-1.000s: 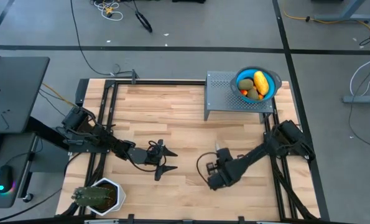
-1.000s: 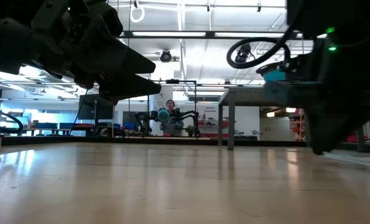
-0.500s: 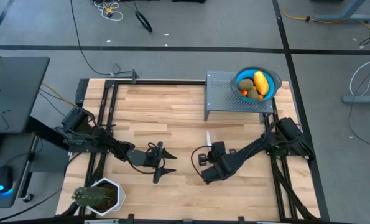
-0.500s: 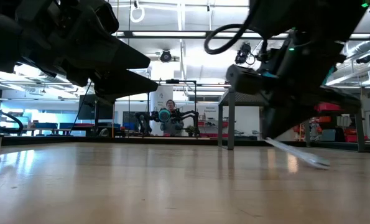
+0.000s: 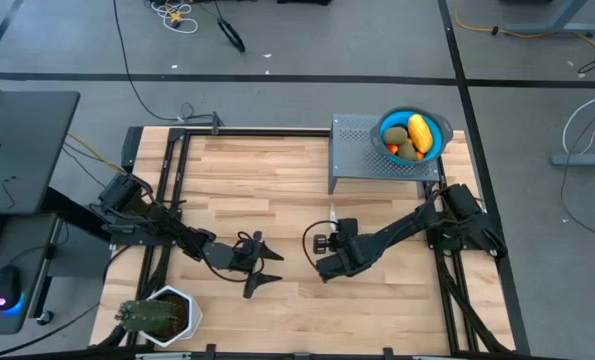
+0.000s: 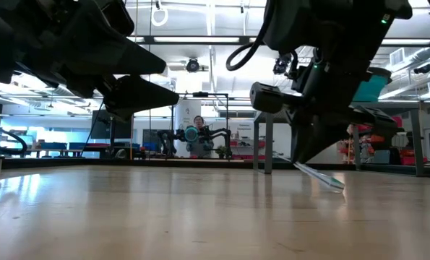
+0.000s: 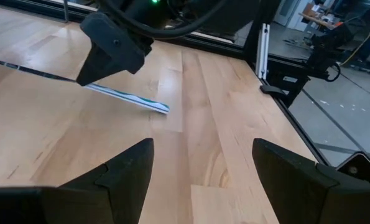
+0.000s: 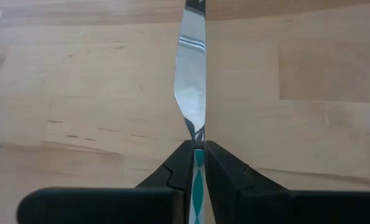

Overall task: Pick & Place Fruit
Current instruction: Put the blue table knife on the shelf

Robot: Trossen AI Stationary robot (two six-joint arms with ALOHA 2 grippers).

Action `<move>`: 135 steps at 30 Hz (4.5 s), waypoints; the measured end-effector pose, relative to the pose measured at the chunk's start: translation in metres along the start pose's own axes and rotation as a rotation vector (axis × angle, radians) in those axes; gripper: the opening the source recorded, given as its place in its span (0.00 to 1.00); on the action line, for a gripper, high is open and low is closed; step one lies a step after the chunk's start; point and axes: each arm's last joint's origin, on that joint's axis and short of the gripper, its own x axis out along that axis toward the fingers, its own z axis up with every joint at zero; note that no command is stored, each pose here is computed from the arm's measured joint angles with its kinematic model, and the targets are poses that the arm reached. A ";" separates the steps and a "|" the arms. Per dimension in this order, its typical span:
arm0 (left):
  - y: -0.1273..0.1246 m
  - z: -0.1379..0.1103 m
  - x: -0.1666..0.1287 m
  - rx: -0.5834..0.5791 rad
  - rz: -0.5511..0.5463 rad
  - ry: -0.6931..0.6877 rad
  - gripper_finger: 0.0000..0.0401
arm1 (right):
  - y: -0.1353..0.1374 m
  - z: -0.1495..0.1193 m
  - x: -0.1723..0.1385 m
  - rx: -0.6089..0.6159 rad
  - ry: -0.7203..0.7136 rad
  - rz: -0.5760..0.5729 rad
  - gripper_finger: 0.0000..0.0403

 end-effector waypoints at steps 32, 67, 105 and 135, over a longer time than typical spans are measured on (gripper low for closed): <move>0.000 -0.002 0.000 -0.014 0.003 0.015 0.70 | 0.001 0.002 0.000 -0.062 -0.055 0.019 0.23; 0.001 -0.002 0.000 -0.016 0.039 0.012 0.70 | 0.016 -0.026 -0.021 -0.445 -0.121 0.267 0.28; -0.001 0.006 -0.006 0.025 -0.013 0.013 0.70 | 0.043 0.013 -0.135 -0.968 -0.300 0.949 0.28; 0.059 0.036 -0.020 0.170 0.200 -0.092 0.70 | 0.034 0.175 -0.094 -1.099 -0.255 0.958 0.28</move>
